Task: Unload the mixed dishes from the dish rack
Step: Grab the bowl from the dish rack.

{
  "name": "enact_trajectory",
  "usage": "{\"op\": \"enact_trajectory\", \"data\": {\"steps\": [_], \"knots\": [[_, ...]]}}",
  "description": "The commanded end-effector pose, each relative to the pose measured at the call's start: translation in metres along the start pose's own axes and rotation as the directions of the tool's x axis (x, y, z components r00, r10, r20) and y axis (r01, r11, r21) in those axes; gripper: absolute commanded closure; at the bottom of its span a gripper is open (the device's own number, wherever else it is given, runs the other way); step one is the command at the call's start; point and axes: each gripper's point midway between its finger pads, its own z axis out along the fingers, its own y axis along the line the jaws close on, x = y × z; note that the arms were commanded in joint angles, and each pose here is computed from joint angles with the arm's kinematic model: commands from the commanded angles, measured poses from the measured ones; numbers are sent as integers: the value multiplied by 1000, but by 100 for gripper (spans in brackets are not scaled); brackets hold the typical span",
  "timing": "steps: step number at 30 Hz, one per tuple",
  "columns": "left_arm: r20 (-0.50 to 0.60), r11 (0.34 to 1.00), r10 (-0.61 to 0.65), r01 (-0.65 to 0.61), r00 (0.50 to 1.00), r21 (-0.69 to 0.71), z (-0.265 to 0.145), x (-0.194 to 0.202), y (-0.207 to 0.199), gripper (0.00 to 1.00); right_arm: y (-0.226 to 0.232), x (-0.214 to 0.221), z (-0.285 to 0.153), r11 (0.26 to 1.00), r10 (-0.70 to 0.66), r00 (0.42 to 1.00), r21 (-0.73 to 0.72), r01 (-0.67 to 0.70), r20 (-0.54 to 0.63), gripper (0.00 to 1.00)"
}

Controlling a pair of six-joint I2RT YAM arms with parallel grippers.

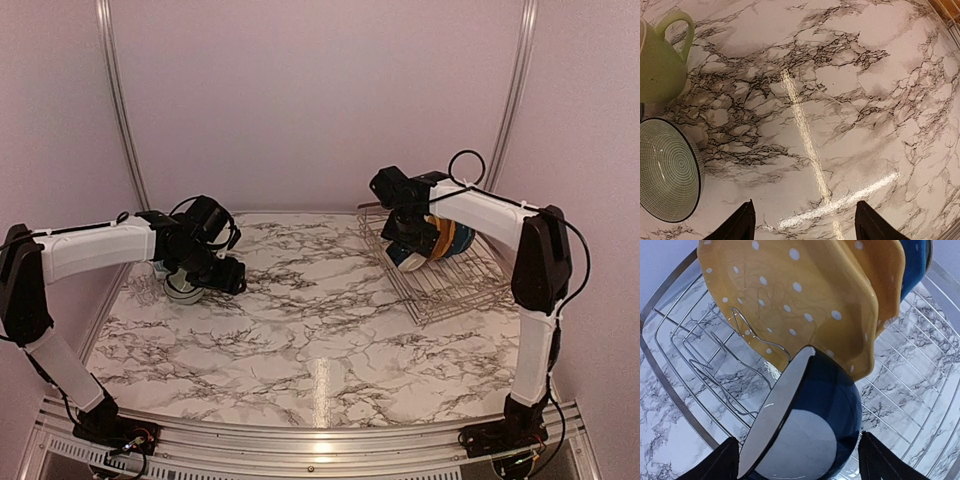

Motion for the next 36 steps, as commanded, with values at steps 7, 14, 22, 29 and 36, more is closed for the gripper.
{"op": "enact_trajectory", "data": {"steps": [7,14,22,29,36], "knots": [[19,1000,12,-12,1000,14,-9,-2,-3,30,-31,14,7,985,112,990,142,-99,-84,32],[24,999,9,-10,1000,33,-7,-6,-7,30,-39,21,12,979,147,974,163,-119,-170,54],[14,999,14,-15,1000,35,-4,-7,-9,30,-44,26,15,980,123,974,177,-89,-192,74],[19,999,14,-15,1000,37,-2,-12,-10,30,-59,28,16,974,65,984,224,-27,-163,94],[8,998,12,-13,1000,68,-1,-13,-16,30,-62,19,10,983,-2,995,181,20,-102,100]]}}
